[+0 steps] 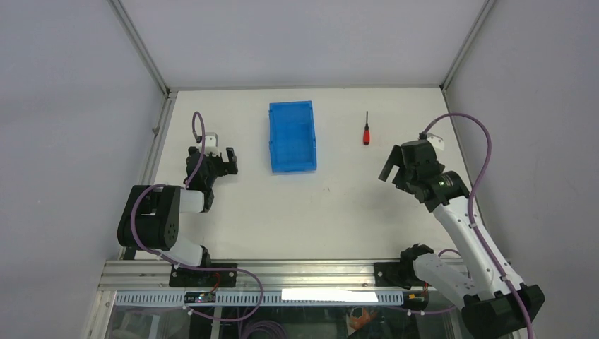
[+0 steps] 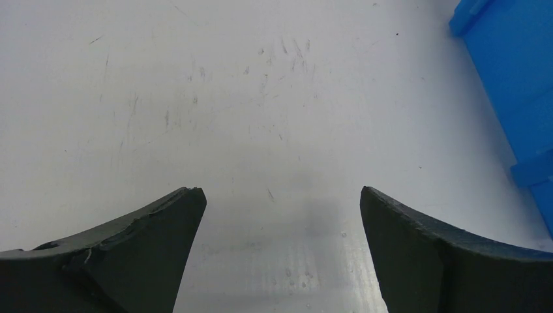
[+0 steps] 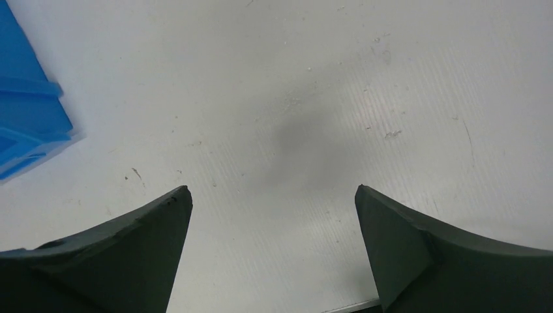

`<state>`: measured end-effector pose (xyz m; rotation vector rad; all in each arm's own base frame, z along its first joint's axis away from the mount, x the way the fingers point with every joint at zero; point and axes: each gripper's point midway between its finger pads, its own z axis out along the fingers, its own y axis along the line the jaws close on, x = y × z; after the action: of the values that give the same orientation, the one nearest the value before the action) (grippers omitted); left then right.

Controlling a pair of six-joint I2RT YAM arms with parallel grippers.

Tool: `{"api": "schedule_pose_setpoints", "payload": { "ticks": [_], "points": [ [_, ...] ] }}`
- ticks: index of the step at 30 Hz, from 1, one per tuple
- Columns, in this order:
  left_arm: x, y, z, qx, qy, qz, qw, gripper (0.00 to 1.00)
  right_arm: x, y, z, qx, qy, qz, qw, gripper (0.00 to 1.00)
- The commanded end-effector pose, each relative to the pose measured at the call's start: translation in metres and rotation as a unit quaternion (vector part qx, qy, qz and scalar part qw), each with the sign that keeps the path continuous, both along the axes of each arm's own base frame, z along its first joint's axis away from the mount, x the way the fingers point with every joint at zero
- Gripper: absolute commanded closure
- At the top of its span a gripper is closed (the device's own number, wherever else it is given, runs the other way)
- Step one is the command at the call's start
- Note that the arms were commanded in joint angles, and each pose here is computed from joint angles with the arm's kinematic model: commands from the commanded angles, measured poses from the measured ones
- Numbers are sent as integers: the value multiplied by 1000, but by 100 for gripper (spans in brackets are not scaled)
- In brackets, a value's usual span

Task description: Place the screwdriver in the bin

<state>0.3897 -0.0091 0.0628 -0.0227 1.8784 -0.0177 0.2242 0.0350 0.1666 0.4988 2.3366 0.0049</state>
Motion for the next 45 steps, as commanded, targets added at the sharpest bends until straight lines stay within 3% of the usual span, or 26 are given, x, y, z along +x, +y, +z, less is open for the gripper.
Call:
{"api": "schedule_pose_setpoints", "payload": {
  "ticks": [1,4,8,17,24,29,34,35,37,40,45],
  "points": [
    [4,-7,16,-10,-26,-8,1000,1,32,11,50,6,-51,14,999,1],
    [4,-7,16,-10,-26,-8,1000,1,68,21,74,-11,-62,38,997,1],
    [4,-7,16,-10,-26,-8,1000,1,135,29,75,-60,-17,44,997,1],
    [4,-7,16,-10,-27,-8,1000,1,247,48,-5,-36,91,75,992,2],
    [4,-7,16,-10,-26,-8,1000,1,280,43,-88,-14,155,89,984,7],
    [4,-7,16,-10,-26,-8,1000,1,286,46,-113,-6,171,99,980,11],
    [4,-7,16,-10,-26,-8,1000,1,278,48,-133,-1,194,105,975,27],
    [4,-7,16,-10,-26,-8,1000,1,277,48,-135,-1,197,105,975,36],
    [4,-7,16,-10,-26,-8,1000,1,274,47,-136,-3,202,104,974,65],
    [4,-7,16,-10,-26,-8,1000,1,275,46,-127,-7,197,103,975,96],
    [4,-7,16,-10,-26,-8,1000,1,277,44,-88,-20,171,105,980,100]
  ]
}}
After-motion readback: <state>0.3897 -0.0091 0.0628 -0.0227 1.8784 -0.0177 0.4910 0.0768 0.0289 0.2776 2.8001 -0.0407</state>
